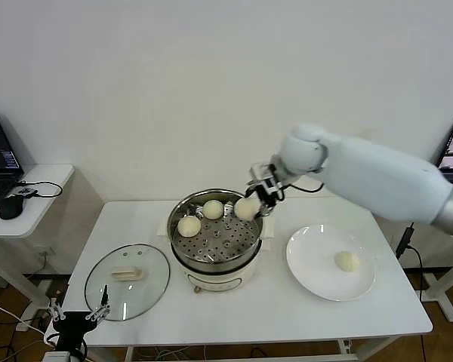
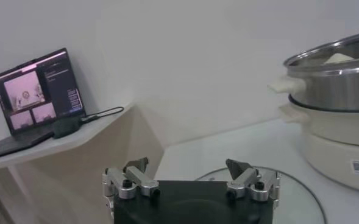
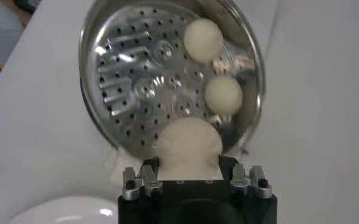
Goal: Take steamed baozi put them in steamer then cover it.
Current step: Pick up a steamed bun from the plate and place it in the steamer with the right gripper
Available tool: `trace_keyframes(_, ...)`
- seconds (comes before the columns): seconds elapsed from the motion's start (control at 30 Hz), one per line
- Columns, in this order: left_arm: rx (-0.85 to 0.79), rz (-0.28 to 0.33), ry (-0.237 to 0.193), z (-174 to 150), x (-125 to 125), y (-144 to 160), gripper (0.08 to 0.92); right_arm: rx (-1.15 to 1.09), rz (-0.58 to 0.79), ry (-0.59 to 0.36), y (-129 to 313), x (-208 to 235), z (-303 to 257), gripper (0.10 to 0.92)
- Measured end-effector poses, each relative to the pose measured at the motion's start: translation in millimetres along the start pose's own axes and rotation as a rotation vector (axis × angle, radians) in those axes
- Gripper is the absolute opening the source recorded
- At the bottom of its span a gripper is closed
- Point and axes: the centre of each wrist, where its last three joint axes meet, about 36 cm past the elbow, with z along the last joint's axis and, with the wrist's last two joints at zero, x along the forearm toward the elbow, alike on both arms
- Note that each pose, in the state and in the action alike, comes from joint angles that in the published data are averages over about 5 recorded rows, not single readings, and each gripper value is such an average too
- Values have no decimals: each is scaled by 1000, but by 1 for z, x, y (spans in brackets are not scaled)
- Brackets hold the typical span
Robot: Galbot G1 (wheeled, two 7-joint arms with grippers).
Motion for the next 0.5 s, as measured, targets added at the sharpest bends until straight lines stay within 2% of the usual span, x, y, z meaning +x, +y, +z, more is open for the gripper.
trace_keyframes(0.5, 13, -25, 8, 3, 1, 4, 823, 299, -61, -55, -15, -54, -48, 627)
